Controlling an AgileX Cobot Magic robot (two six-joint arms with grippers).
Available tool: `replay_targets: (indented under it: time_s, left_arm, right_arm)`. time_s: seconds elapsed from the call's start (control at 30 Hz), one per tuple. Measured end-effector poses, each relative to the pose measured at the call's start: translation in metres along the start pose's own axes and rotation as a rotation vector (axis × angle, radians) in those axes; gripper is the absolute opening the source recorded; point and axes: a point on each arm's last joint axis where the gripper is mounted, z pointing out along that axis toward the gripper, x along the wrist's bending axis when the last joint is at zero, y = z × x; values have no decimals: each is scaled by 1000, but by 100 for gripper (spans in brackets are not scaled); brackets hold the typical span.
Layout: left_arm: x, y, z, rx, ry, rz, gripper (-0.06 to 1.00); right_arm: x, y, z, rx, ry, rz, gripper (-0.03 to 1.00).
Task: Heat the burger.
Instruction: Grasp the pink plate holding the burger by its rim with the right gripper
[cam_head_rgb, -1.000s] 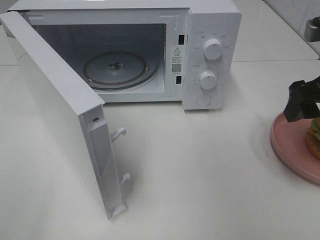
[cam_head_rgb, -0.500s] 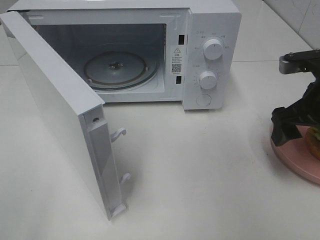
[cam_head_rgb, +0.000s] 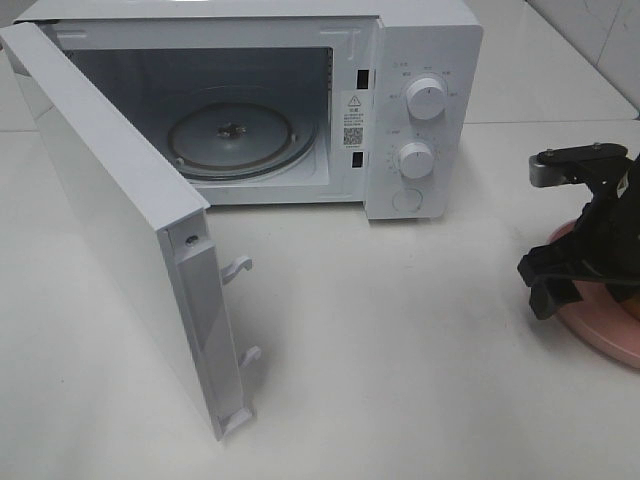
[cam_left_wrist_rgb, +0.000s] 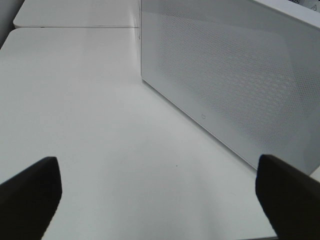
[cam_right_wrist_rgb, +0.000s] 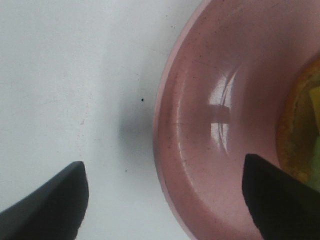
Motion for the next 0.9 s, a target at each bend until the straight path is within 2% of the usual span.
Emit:
replay_targets:
  time_s: [0.13, 0.67, 0.83, 0.9]
  left_arm:
    - [0, 0, 0, 0, 0, 0, 97]
    - [0, 0, 0, 0, 0, 0, 97]
    - [0, 0, 0, 0, 0, 0, 97]
    - [0, 0, 0, 0, 0, 0, 97]
  right_arm:
    - [1, 1, 8, 2, 2, -1, 77]
    - [1, 1, 34, 28, -6, -19, 76]
    - [0, 1, 34, 24, -19, -13, 69]
    - [0, 1, 34, 22, -22, -10, 58]
